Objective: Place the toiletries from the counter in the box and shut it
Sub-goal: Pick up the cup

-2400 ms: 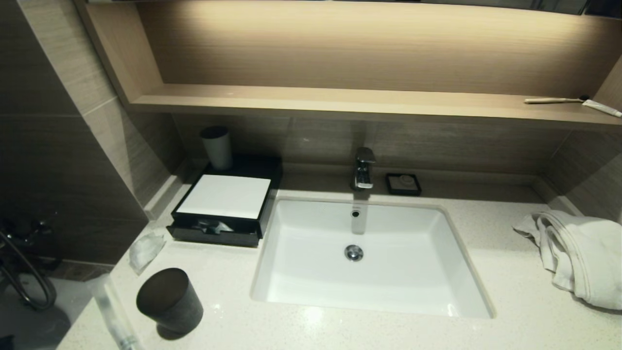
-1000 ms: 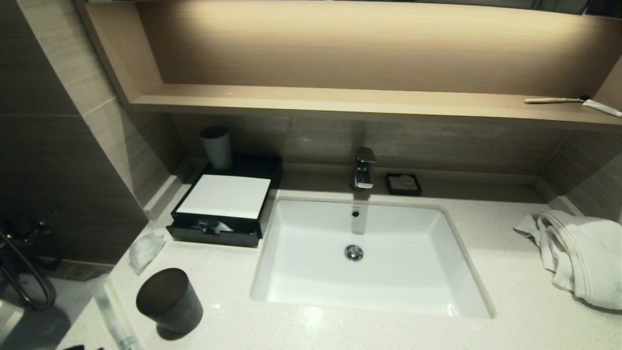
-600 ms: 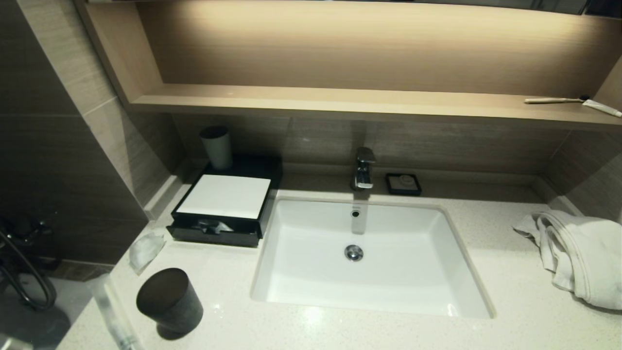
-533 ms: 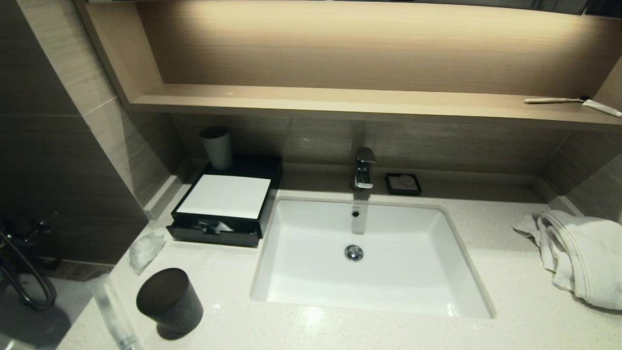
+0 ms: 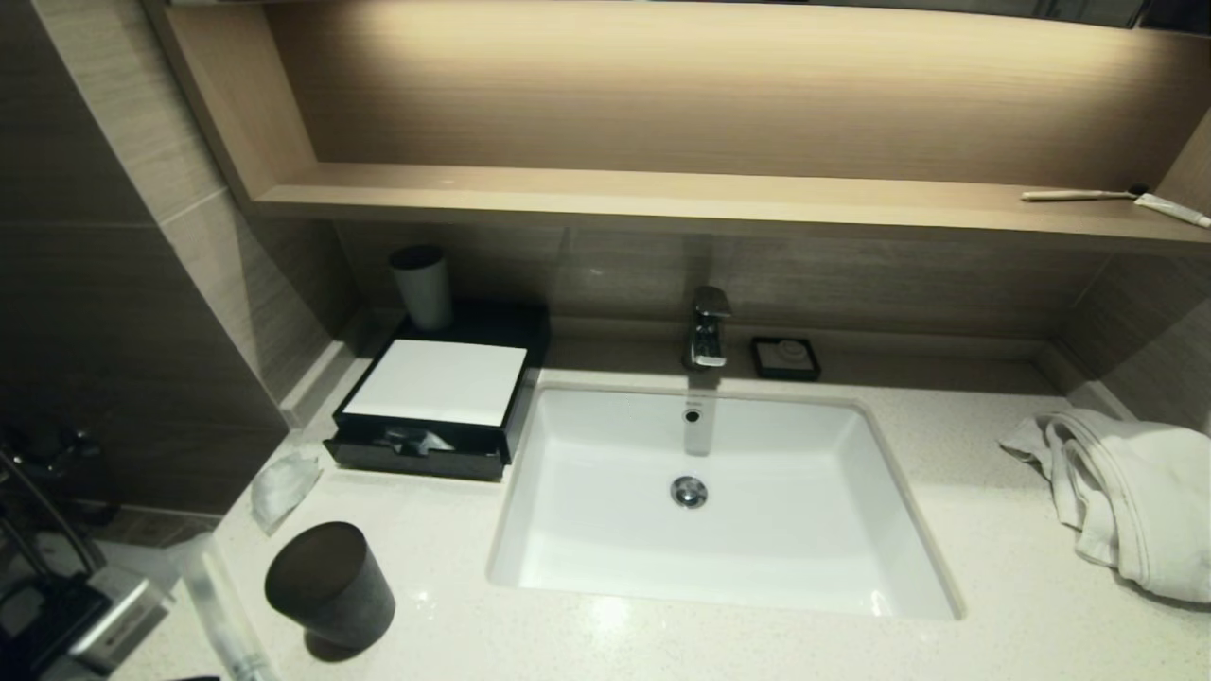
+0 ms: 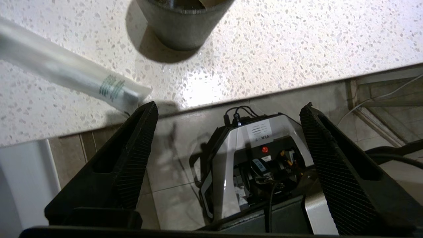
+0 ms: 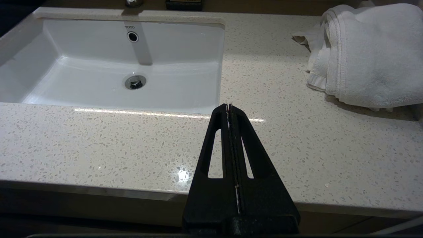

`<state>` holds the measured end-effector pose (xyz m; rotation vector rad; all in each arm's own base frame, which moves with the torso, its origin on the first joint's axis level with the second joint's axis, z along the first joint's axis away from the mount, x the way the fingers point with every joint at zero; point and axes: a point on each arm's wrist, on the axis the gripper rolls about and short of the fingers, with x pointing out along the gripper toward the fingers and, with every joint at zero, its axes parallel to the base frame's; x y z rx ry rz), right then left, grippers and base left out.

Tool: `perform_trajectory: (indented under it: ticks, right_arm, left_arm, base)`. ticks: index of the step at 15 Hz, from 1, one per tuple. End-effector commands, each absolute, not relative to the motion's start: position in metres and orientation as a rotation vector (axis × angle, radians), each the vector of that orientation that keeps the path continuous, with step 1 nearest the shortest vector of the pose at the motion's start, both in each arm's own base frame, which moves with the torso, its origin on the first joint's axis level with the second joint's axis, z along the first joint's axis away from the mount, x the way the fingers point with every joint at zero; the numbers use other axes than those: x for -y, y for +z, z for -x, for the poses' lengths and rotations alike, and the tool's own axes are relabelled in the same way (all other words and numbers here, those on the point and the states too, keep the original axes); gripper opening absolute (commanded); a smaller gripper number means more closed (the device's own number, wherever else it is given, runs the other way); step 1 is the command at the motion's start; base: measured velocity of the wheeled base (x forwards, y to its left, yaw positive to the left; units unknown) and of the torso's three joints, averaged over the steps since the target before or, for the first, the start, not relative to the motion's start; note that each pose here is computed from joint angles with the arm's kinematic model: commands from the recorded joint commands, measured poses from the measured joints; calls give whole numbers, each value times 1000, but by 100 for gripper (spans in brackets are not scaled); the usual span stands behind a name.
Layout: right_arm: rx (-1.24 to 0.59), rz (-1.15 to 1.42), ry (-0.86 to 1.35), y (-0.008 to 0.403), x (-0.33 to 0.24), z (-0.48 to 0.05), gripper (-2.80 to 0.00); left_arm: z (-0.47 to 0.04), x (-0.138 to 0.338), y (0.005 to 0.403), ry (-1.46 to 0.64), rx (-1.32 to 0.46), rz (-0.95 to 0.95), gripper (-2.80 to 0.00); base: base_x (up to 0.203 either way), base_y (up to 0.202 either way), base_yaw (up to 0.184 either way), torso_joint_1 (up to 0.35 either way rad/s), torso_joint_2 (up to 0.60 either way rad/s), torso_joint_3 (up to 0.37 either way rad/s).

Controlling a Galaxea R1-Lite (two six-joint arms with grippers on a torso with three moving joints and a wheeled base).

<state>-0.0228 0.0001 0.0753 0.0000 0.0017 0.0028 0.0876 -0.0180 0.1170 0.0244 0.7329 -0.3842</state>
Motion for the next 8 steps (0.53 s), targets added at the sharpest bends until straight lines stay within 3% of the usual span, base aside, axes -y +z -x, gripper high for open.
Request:
perform_trajectory:
  ticks: [1, 8]
  right_arm:
    - [-2, 0, 3, 75, 0, 23, -280]
    - [-2, 0, 3, 75, 0, 23, -280]
  left_arm:
    - [-107, 21, 110, -383, -803, -28, 0]
    - [-149, 24, 98, -279, -795, -80, 0]
  base:
    - [0, 0, 0, 0, 0, 0]
    - [0, 0, 0, 0, 0, 0]
